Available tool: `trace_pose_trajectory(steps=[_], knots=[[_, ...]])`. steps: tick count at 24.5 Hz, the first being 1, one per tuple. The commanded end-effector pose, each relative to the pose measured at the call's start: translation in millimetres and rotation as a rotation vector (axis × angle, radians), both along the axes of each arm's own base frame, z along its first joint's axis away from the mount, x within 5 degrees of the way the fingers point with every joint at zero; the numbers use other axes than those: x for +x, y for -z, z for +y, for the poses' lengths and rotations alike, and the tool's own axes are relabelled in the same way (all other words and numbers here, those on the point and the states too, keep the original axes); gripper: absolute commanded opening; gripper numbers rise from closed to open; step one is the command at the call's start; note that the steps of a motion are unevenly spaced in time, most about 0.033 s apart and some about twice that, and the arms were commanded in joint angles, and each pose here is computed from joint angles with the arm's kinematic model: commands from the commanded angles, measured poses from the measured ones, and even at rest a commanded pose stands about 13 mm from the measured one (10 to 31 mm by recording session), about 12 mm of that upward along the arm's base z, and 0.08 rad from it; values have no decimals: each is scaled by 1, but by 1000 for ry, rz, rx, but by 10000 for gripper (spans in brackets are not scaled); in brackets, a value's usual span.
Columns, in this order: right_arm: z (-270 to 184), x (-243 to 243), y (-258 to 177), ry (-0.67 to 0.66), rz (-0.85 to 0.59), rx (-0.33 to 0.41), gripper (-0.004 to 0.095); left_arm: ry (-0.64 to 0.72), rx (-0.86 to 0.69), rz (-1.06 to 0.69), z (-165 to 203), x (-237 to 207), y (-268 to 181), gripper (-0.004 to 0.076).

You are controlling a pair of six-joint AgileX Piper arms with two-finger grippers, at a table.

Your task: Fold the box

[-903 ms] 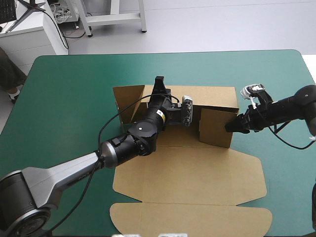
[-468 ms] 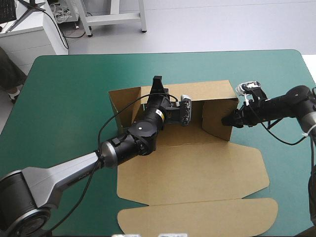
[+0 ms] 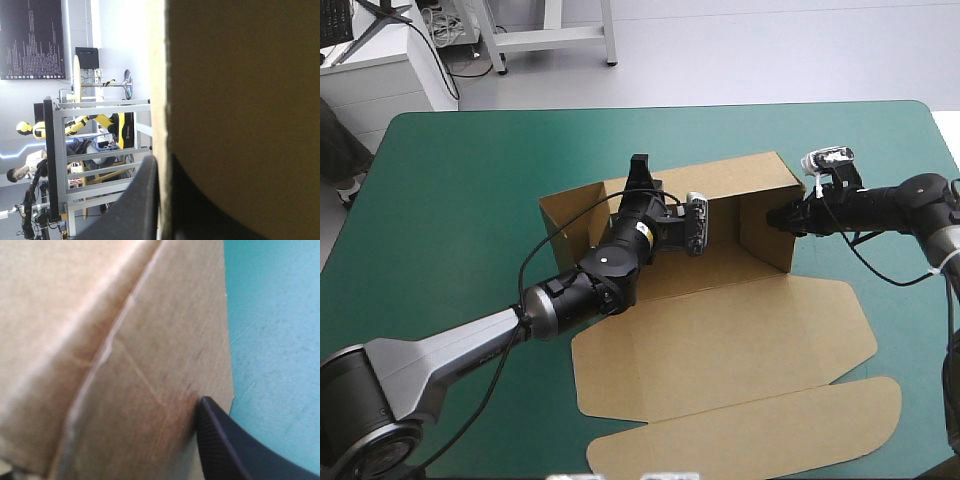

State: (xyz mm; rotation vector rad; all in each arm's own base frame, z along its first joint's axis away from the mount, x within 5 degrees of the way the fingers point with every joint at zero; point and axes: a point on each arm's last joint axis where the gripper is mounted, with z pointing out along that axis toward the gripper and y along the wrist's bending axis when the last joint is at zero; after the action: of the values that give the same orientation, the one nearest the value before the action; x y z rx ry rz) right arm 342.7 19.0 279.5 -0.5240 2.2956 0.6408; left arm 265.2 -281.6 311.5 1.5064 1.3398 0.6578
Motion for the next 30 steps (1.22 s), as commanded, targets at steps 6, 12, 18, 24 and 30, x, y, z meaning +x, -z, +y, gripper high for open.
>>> trace_pose_trajectory(steps=[6, 12, 18, 24, 30], knots=[[3, -4, -24, -22, -80, 37, 2, 26, -71, -48, 1, -6, -27, -10], [4, -4, -24, -13, -77, 47, 3, 35, -79, -46, 0, -6, -27, -7], [16, -1, -23, 16, -86, 15, 3, 228, -145, -51, -16, -14, -30, 227], [13, 7, -23, 138, -107, -24, 3, 376, -385, 39, -23, -32, -49, 313], [8, 7, -20, 185, -77, -59, 3, 417, -652, 58, 5, -60, -104, 231]])
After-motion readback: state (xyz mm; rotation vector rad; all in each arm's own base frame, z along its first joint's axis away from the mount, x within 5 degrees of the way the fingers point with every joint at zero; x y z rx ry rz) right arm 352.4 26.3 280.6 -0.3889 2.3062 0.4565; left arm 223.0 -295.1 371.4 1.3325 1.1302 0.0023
